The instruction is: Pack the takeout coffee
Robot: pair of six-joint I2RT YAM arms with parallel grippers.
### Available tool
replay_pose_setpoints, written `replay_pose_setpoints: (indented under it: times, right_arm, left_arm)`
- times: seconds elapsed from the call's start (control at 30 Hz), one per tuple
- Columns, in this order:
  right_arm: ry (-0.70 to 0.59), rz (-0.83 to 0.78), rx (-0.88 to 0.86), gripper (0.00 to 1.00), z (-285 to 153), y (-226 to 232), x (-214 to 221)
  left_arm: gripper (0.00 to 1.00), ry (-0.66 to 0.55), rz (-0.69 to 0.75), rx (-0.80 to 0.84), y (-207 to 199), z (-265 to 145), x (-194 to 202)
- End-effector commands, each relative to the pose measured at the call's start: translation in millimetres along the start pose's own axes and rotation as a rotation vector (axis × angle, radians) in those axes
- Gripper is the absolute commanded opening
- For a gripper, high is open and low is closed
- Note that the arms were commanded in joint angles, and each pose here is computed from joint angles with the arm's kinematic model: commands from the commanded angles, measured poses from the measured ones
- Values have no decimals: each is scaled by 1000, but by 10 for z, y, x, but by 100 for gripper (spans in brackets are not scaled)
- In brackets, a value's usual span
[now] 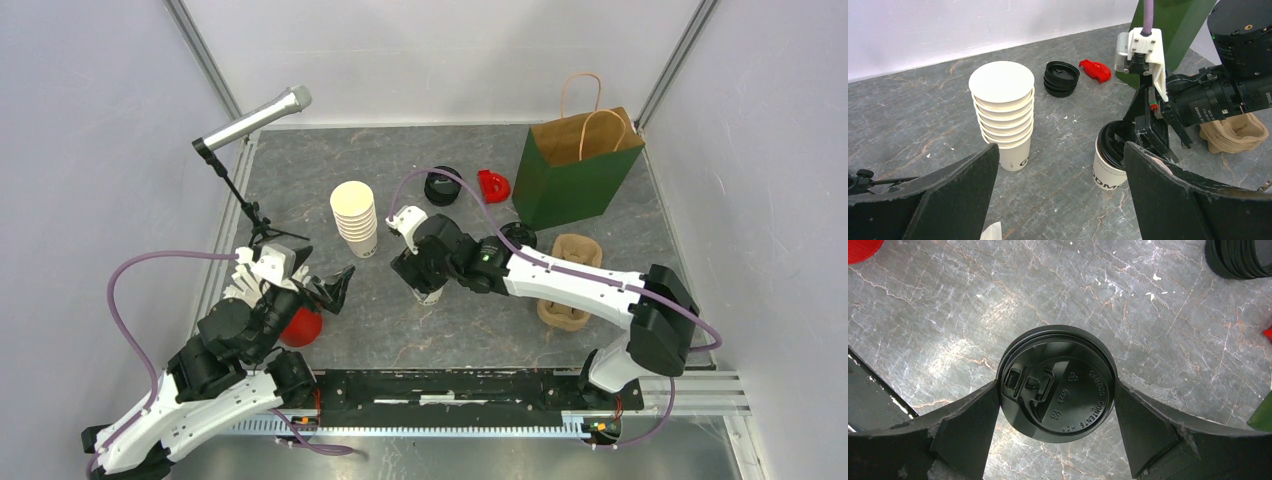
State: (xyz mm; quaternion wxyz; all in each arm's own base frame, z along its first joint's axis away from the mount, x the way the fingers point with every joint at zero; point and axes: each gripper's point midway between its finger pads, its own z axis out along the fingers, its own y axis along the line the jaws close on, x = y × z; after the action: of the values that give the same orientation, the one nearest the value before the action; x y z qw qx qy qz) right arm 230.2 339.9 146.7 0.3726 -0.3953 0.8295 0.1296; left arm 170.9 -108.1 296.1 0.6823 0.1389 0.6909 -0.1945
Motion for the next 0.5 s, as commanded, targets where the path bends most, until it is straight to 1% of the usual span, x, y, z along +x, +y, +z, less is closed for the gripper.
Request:
replay_pose_setpoints:
  times: [0.0,0.2,0.23,0.27,0.4,0.43,0.47]
  right_arm:
    - [-31,-8,13,89,55,-15,-209]
    - [-18,-11,31,89,95,-41,-136]
    - [-309,51,12,90,-912,-194,-784]
    - [-22,-12,31,90,85,-46,-151]
    - [-34,-9,25,91,49,-40,-194]
    - [-45,-8,16,92,17,-33,-234]
    - [-59,-12,11,93,-20,-33,-276]
  left_arm:
    - [100,-34,23,7,-4,9,-104]
    - [100,-34,25,3,5,8,-103]
    - [100,-35,26,3,6,7,-105]
    - [100,-37,25,4,2,7,-114]
    - [100,-29,30,2,5,12,-96]
    - [100,-17,25,157,-305,-39,-65]
    - [100,-28,29,9,-8,8,-92]
